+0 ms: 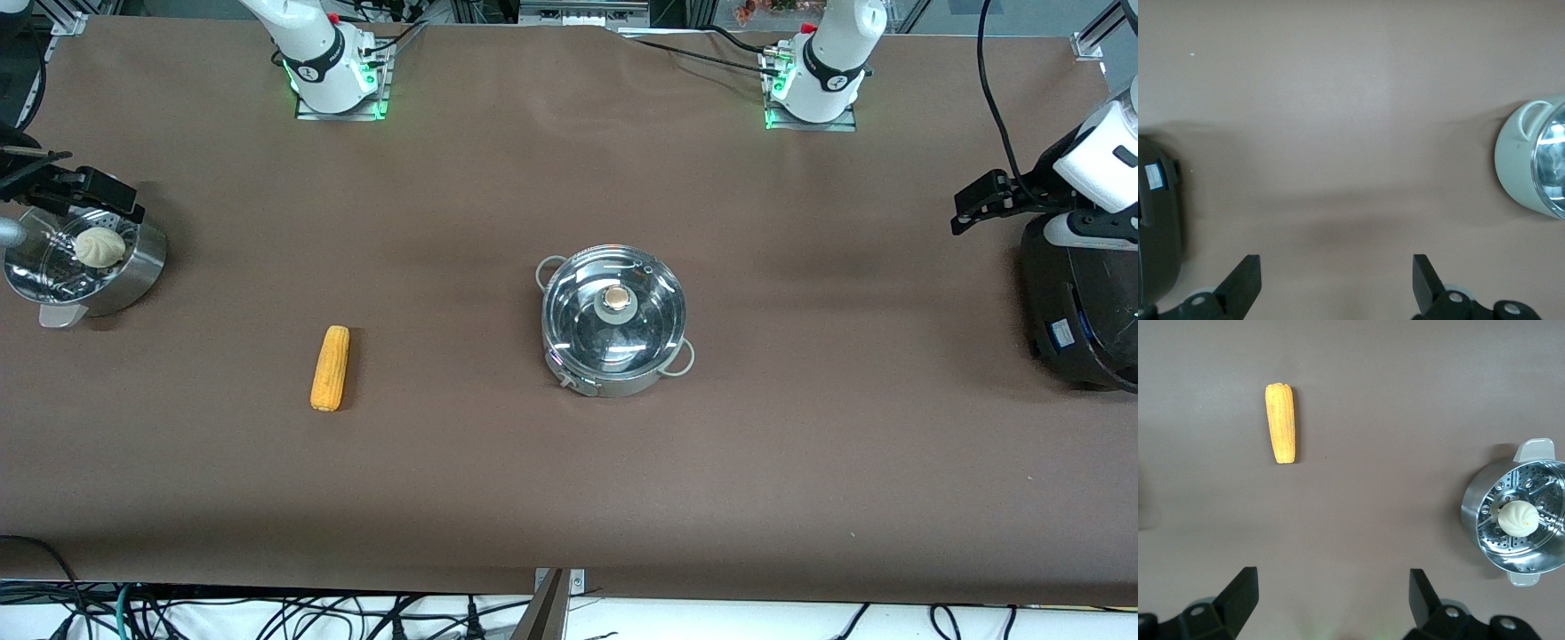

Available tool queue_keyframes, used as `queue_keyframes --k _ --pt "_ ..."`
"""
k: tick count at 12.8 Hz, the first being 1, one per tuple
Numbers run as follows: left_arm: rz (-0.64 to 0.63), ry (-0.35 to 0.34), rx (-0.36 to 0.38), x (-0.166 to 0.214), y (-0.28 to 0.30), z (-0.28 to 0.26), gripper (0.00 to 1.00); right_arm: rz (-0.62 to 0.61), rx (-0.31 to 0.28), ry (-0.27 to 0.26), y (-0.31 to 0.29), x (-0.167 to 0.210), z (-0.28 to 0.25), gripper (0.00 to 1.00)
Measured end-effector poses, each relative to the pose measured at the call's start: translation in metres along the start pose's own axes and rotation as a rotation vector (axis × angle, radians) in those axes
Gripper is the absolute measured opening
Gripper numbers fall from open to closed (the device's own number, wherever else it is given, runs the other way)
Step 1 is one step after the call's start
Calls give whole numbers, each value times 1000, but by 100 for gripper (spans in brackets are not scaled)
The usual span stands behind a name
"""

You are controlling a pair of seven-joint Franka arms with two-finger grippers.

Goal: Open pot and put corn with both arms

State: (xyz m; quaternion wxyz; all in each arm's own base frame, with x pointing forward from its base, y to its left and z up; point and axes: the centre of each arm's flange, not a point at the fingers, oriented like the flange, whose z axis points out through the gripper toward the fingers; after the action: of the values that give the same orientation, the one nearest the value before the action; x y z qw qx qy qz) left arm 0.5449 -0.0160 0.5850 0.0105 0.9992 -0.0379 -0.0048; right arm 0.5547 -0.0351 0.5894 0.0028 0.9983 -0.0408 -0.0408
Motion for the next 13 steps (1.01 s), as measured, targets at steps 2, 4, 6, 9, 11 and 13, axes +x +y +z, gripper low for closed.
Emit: queue_keyframes --k 2,4,6,9,11,13 --pt "68 -2 1 1 38 1 100 0 0 -16 0 6 10 100" --pt "137 -9 2 0 77 5 100 0 -1 -39 0 16 27 100" --pt "193 -15 3 4 108 11 100 -3 -1 -56 -2 28 45 100" --pt "259 -35 -36 21 159 28 100 -2 55 -68 -11 53 83 100" --pt "241 -69 -112 38 182 51 100 4 94 -70 -17 68 108 100" --pt "224 -95 -149 56 203 77 100 -1 100 -69 -24 81 130 100"
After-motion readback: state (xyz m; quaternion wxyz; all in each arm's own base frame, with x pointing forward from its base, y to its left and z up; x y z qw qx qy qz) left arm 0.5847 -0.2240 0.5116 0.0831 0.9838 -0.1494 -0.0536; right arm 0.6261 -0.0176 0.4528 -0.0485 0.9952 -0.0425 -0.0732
